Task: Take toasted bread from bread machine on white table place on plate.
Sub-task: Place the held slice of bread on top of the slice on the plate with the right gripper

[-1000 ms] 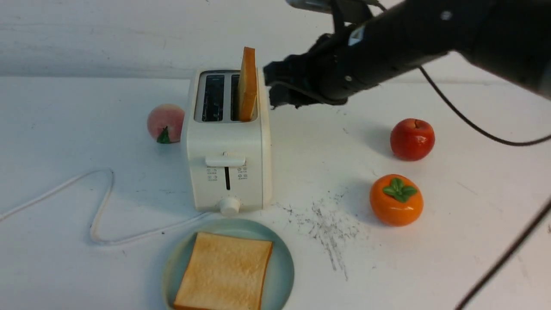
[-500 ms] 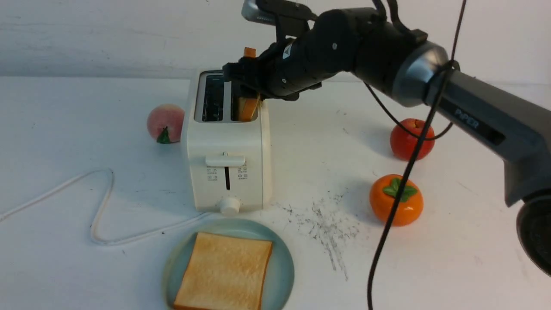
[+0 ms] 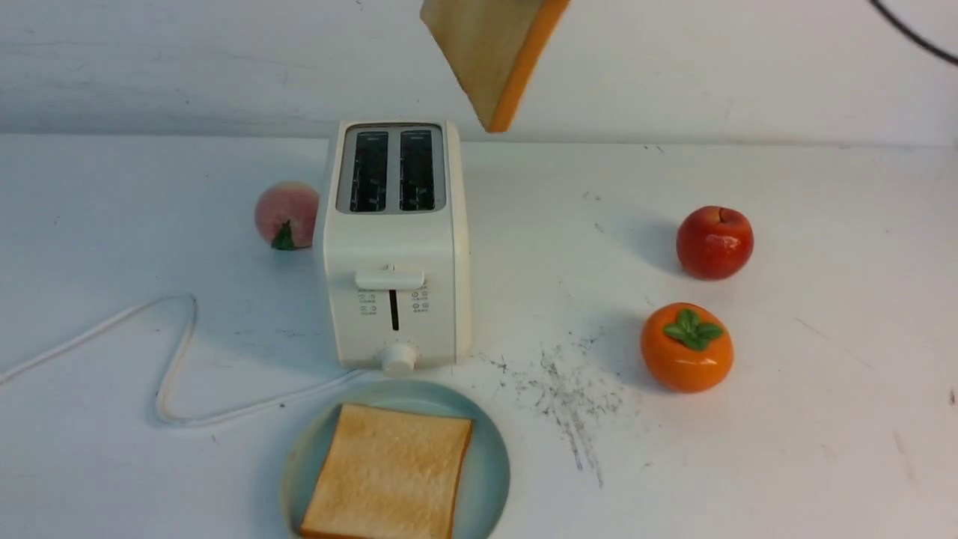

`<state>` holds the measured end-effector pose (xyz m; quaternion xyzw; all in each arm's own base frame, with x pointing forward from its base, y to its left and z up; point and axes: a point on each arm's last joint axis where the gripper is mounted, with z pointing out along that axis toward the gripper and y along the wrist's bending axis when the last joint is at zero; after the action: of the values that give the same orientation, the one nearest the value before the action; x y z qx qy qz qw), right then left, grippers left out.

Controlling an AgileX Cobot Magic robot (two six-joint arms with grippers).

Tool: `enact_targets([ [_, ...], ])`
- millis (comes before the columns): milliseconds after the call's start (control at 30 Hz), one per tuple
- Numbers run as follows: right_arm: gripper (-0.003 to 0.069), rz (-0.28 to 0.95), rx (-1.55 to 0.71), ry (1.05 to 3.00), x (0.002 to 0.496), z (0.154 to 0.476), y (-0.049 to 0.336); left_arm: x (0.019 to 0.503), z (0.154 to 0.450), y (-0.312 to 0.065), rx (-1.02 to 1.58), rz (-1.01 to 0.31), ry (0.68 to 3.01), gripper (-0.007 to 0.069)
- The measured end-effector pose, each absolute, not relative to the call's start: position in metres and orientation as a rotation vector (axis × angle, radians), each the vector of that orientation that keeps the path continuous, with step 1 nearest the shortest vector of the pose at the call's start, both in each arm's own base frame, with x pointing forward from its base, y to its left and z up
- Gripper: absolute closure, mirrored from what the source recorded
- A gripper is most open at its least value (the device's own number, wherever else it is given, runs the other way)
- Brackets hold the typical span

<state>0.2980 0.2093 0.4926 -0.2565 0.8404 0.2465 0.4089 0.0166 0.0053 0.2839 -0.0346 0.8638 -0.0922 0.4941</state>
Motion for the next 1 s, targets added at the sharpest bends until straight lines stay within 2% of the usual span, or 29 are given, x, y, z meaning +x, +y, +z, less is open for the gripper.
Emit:
enact_targets([
  [100,0.0538,0.680,-0.730,2.185,0.285,0.490,0.209,0.018,0.287,0.005,-0.079,-0.235,2.055,0.0639],
  [200,0.0538,0.773,-0.818,2.231,0.282,0.473,0.222,0.019,0.290,0.004,-0.076,-0.243,2.025,0.0639],
  [300,0.0538,0.867,-0.956,2.326,0.278,0.431,0.244,0.020,0.290,0.004,-0.075,-0.244,2.021,0.0639],
  [333,0.0538,0.872,-0.956,2.338,0.279,0.428,0.245,0.020,0.290,0.004,-0.075,-0.244,2.021,0.0639],
  [400,0.0538,0.928,-1.074,2.429,0.274,0.385,0.260,0.019,0.290,0.004,-0.076,-0.246,2.026,0.0639],
  [467,0.0538,0.959,-1.125,2.477,0.272,0.361,0.265,0.019,0.289,0.004,-0.076,-0.247,2.027,0.0639],
  [600,0.0538,1.009,-1.080,2.490,0.279,0.314,0.275,0.019,0.288,0.004,-0.078,-0.246,2.039,0.0639],
  [1000,0.0538,1.052,-1.026,2.513,0.303,0.249,0.295,0.017,0.284,0.005,-0.083,-0.233,2.087,0.0639],
])
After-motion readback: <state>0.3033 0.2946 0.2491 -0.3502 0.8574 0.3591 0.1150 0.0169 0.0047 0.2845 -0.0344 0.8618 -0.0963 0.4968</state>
